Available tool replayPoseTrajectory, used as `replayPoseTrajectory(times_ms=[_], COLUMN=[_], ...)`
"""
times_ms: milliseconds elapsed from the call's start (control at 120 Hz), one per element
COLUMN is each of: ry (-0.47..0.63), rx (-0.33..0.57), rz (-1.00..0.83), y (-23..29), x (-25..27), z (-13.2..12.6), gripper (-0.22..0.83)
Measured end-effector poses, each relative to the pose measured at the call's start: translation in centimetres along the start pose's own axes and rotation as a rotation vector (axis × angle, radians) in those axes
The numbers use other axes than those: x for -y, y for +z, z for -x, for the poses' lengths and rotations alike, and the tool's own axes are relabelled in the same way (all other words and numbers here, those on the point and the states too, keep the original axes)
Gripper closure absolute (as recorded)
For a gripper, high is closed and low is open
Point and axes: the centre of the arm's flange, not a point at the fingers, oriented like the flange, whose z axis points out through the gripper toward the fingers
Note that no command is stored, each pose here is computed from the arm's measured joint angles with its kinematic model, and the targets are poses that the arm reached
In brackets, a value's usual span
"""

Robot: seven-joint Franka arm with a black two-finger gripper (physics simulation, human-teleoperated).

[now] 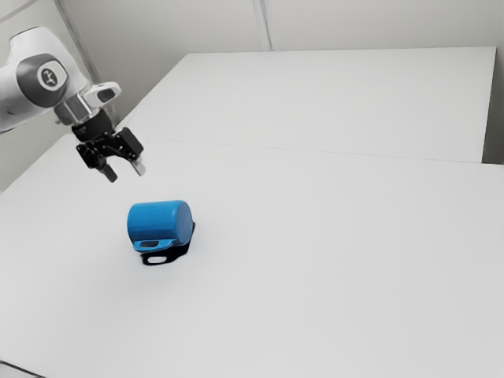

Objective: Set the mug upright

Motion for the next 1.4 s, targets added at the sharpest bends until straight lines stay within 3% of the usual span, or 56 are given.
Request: replayPoseTrajectory(times_ms=[375, 533, 708, 1033, 1100, 1258, 1400], ry=[-0.038, -0.034, 0.005, 0.128, 0.139, 0.158, 0.173], rx=[-0.137, -0.142, -0.176, -0.202, -0.199, -0.189, -0.188], rz=[0.212, 0.320, 0.475, 0.742, 0.778, 0.822, 0.835], y=[4.9, 9.2, 11.8, 15.7, 16.0, 16.2, 16.1], x=[15.4, 18.7, 20.5, 17.5, 17.2, 16.8, 16.5], z=[1.4, -0.1, -1.0, -1.9, -1.8, -1.6, -1.6], gripper=[0.00, 0.00, 0.00, 0.02, 0.10, 0.49, 0.66])
